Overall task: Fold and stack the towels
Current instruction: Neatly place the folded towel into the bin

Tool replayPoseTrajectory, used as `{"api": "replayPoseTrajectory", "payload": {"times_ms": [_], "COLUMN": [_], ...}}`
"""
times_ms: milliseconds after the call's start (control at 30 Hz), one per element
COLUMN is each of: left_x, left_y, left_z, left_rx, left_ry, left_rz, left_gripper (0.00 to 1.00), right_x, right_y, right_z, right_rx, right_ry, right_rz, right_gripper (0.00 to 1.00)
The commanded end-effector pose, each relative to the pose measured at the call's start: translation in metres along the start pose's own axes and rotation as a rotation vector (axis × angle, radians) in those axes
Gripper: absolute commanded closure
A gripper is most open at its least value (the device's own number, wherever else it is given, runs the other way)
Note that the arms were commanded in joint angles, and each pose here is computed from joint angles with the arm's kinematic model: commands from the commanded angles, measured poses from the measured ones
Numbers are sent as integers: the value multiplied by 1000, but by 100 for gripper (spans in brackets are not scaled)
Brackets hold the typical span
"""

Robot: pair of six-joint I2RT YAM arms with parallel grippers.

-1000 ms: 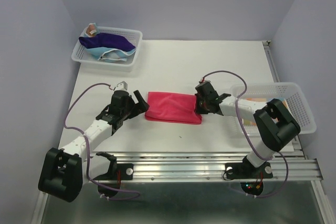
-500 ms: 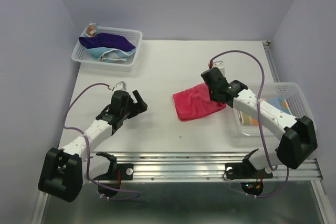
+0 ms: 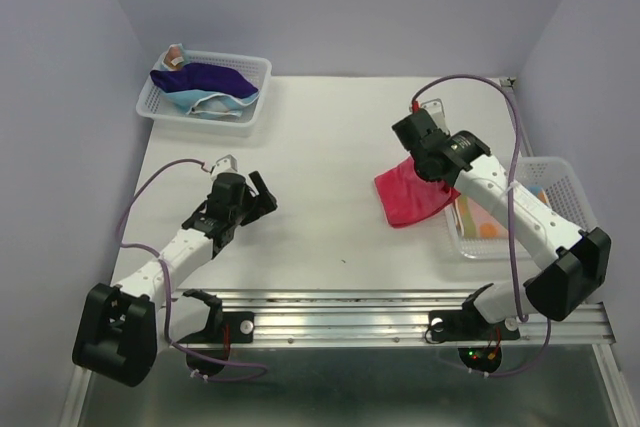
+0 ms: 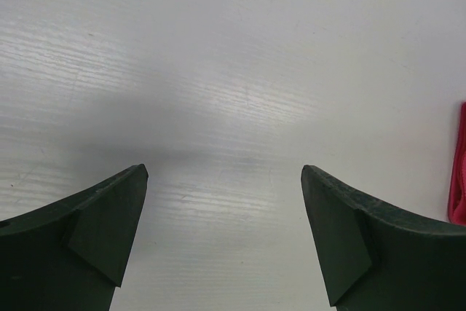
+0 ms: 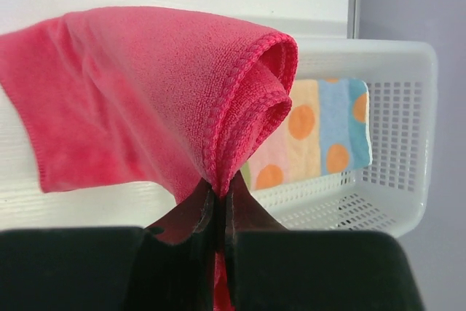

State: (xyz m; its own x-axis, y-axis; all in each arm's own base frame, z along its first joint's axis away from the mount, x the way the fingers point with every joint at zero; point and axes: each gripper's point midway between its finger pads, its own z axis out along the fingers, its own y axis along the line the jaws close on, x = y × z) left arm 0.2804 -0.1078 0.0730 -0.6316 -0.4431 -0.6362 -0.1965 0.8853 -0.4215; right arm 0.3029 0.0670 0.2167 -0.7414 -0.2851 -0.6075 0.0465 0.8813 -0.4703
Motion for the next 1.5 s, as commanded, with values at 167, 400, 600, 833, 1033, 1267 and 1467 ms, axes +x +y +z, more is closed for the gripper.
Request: {"api": "replayPoseTrajectory", "payload": {"times_ms": [167,400,600,833,1033,1267,1467], "left_x": [-21,-20,-19,-17,-17,-16,-18], "left_y": [-11,-13,-12,-9,-6,-5,-3], "left_z": [-11,-13,-13,-8,-6,-3,-3], "left_rx": [36,51,48,27,16,11,7], "left_ry": [-79,-73,-75,-65,-60,-49,-54], "left_rz": [0,0,1,11,19,23,24], "left_gripper": [1,1,1,1,1,1,1], "right_x": [-4,-5,4,25,56,74,89], "right_y": [-40,-52,-62,-107,-122,-154,-157], "right_z": [-41,-50,-30,3,28,47,59], "right_rx": [43,12,59,196,278,381,377], "right_ry": [25,4,25,123,231,296,343], "right_rz": [140,185,178,155,116,141,119], "right_gripper": [99,99,99,99,99,99,99]}}
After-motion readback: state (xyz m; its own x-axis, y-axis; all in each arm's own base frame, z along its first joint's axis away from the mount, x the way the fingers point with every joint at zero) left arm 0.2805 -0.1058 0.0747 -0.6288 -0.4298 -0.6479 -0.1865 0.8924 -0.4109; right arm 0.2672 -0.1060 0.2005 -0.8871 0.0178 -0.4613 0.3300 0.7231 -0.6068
